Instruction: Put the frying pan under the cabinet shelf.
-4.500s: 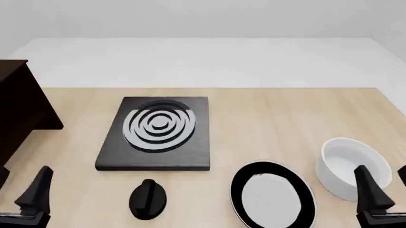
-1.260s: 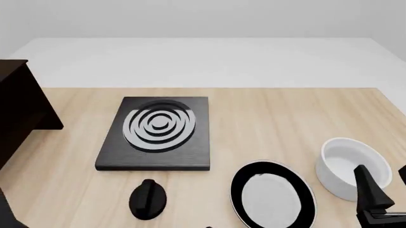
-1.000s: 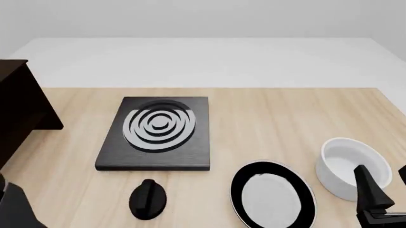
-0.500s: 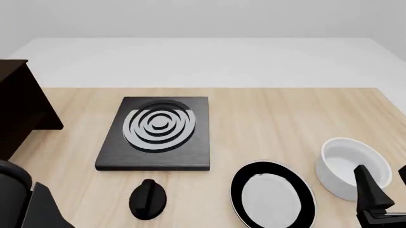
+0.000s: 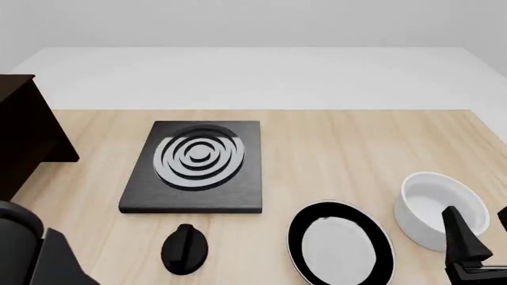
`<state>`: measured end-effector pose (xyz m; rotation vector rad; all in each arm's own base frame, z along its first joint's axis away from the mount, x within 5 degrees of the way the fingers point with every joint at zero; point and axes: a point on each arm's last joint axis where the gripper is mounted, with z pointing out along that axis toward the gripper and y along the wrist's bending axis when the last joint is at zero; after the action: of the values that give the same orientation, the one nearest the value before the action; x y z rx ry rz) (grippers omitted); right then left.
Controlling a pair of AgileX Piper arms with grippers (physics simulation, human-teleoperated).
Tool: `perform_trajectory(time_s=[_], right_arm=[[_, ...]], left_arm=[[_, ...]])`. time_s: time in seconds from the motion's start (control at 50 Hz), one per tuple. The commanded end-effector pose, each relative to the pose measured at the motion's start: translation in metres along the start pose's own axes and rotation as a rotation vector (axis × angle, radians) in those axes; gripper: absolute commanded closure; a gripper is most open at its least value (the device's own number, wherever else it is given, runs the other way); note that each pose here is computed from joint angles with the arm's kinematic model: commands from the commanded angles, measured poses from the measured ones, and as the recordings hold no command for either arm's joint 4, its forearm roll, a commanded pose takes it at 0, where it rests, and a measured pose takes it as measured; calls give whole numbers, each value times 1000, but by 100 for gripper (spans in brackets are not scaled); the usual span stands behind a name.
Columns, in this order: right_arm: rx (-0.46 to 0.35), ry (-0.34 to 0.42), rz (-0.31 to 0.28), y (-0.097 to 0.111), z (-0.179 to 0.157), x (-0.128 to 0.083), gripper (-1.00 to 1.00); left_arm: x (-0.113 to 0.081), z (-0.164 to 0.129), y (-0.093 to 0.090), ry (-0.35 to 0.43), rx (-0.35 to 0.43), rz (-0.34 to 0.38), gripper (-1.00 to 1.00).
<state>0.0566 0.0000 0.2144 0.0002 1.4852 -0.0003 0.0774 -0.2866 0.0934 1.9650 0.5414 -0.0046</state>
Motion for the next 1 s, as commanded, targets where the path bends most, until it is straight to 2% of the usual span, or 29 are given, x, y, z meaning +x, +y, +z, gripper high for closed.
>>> perform_trajectory(time_s=[0.02, 0.26, 0.38, 1.0], right_arm=[[0, 0, 0, 0, 0, 0, -100], [0, 0, 0, 0, 0, 0, -100], [0, 0, 0, 0, 0, 0, -100], [0, 0, 0, 0, 0, 0, -100]], left_arm=[[-2, 18, -1, 4, 43, 18, -100], [-7, 26, 6, -1, 54, 24, -100], [-7, 31, -1, 2, 85, 34, -100], [-12, 48, 0, 2, 124, 58, -100]])
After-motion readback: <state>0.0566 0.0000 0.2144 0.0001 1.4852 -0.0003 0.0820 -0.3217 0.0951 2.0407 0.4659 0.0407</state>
